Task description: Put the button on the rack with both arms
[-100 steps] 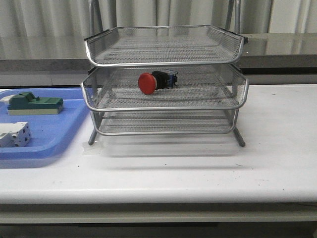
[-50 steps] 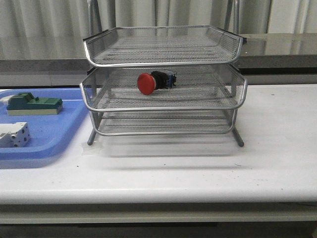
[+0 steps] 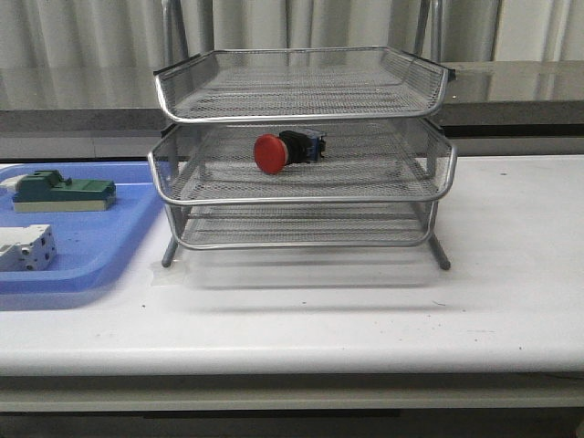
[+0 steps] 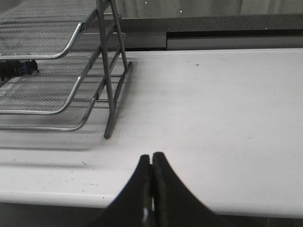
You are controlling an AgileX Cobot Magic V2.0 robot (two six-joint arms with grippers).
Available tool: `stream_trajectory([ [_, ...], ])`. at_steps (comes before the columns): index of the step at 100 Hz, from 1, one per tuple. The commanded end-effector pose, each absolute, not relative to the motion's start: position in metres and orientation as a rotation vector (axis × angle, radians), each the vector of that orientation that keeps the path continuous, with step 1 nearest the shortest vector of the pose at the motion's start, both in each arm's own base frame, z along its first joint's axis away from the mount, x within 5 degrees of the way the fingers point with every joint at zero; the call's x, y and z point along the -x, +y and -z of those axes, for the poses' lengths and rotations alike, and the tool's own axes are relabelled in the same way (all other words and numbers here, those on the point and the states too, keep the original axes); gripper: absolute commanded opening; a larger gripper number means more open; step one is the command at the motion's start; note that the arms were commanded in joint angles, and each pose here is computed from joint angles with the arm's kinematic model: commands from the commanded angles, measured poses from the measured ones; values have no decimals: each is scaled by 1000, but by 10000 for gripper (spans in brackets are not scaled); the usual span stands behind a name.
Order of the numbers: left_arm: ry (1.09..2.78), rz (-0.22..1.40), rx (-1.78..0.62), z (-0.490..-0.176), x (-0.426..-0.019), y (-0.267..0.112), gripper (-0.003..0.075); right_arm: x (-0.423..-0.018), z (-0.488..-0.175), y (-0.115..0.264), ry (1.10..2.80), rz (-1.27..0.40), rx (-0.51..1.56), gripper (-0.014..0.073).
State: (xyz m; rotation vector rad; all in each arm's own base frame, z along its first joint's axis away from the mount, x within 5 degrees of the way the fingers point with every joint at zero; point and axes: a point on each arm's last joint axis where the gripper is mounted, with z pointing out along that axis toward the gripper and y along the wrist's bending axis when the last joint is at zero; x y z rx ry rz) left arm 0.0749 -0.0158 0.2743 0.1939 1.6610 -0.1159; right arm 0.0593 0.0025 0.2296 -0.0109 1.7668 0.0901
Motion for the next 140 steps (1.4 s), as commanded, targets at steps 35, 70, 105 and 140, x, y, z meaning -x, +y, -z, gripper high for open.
stream_trajectory([
  [35, 1580, 112, -146, -289, -76, -13, -20, -52, -209, 1, 1602, -102, -52, -60],
  [70, 1580, 112, -146, -289, -76, -13, -20, -54, -206, 2, 1518, -105, -28, -60],
  [105, 1580, 112, -146, -289, -76, -13, -20, -54, -206, 2, 1520, -108, -31, -60],
  [140, 1580, 112, -146, -289, -76, -13, -20, -54, -206, 2, 1520, -108, -31, -60],
])
